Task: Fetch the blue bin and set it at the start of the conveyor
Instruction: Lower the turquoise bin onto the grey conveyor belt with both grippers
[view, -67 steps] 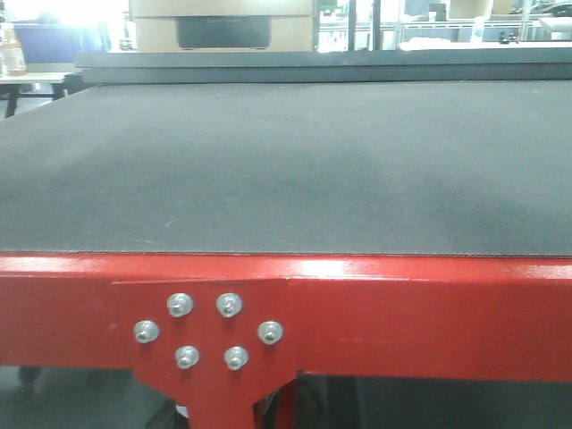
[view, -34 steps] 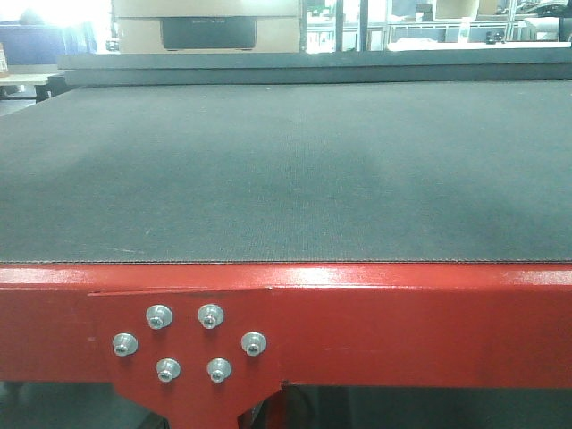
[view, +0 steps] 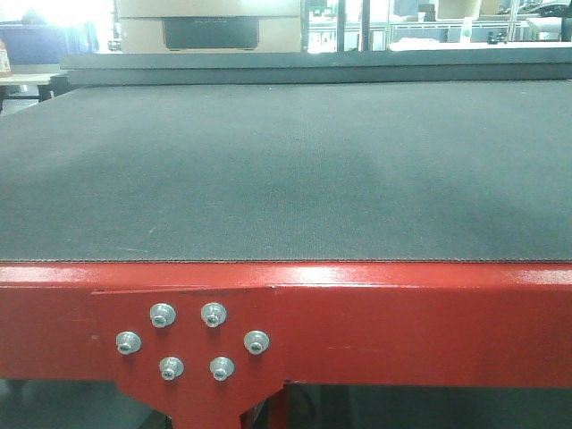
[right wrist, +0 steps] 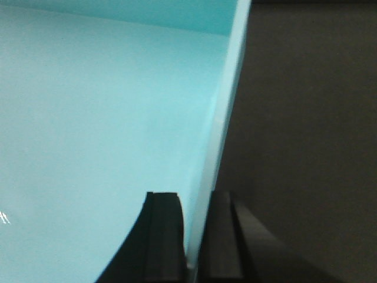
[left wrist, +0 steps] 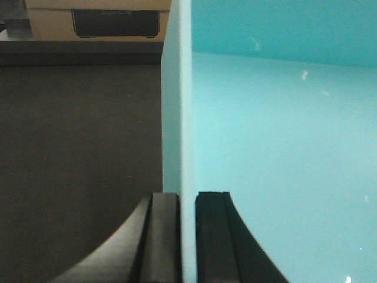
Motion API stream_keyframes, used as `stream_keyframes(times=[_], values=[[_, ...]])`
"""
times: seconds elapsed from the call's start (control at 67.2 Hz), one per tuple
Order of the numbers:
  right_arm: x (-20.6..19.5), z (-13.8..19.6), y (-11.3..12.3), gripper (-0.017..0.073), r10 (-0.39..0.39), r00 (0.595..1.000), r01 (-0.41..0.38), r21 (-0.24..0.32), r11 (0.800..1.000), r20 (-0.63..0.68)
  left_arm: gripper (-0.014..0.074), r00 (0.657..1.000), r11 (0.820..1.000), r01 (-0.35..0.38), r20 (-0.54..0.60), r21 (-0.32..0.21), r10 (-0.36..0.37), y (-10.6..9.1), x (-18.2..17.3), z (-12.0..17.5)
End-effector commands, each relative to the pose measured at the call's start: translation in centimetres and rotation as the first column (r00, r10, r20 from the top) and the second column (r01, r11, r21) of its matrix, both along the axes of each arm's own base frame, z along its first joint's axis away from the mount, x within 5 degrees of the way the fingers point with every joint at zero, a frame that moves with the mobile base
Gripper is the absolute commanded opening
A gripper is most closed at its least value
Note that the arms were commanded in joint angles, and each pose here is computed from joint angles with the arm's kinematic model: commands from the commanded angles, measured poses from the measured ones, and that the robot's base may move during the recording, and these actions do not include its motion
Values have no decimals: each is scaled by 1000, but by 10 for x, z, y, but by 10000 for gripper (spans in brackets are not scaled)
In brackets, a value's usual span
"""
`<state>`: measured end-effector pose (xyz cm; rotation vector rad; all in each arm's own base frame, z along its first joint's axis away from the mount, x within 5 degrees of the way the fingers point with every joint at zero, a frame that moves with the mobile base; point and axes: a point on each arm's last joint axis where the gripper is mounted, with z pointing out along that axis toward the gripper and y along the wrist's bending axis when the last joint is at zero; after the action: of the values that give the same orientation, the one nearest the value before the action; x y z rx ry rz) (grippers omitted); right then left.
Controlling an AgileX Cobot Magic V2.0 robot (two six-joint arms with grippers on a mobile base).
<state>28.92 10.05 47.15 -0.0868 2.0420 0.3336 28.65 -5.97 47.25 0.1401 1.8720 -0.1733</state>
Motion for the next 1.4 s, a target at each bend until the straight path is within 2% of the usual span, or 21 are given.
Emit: stream_keyframes(times=[0.0,0.074,0.164,0.298,0.461,0.566,0.759,1.042,1.131,1.206,1.295,1.34,1.355,1.384], values=[[-2,13,-3,-153,4,993,-3,-9,1000,115,-111,998,1000,-4,62,-22,5,2,-3,10],[-1,15,-2,-153,6,992,-6,1,1000,126,-111,998,1000,-4,55,-20,5,2,-3,10],[-6,13,-3,-153,10,997,-10,5,1000,81,-111,1000,1000,-5,22,-13,5,1,0,4],[-4,8,-4,-153,4,999,-3,-11,1000,43,-111,994,1000,-3,-105,4,4,-2,12,-16],[14,-10,-6,-153,-22,999,21,-39,999,-32,-111,970,1000,6,-241,-13,-9,-10,40,-49],[32,-27,-6,-153,-39,996,35,-57,998,-84,-111,950,1000,9,-313,-22,-15,-15,56,-71],[66,-66,-1,-153,-61,983,40,-120,992,-176,-111,907,1000,8,-421,0,-7,-21,85,-113],[109,-129,-1,-144,-100,944,48,-168,985,-313,-111,849,1000,1,-529,29,14,-23,113,-165],[121,-151,-6,-62,-123,924,58,-185,981,-362,-93,831,999,1,-557,38,21,-23,119,-178],[128,-166,-11,116,-140,906,65,-196,979,-400,-13,817,999,2,-576,48,26,-24,122,-188],[131,-174,-17,314,-157,891,75,-202,976,-426,161,805,999,4,-593,52,28,-24,125,-195],[132,-176,-19,428,-162,887,79,-204,976,-433,272,804,999,3,-594,52,28,-24,126,-197],[132,-176,-21,470,-167,885,83,-205,975,-435,334,806,999,3,-591,52,28,-24,126,-197],[132,-176,-22,506,-169,885,86,-205,975,-435,419,808,999,3,-588,54,29,-24,126,-197]])
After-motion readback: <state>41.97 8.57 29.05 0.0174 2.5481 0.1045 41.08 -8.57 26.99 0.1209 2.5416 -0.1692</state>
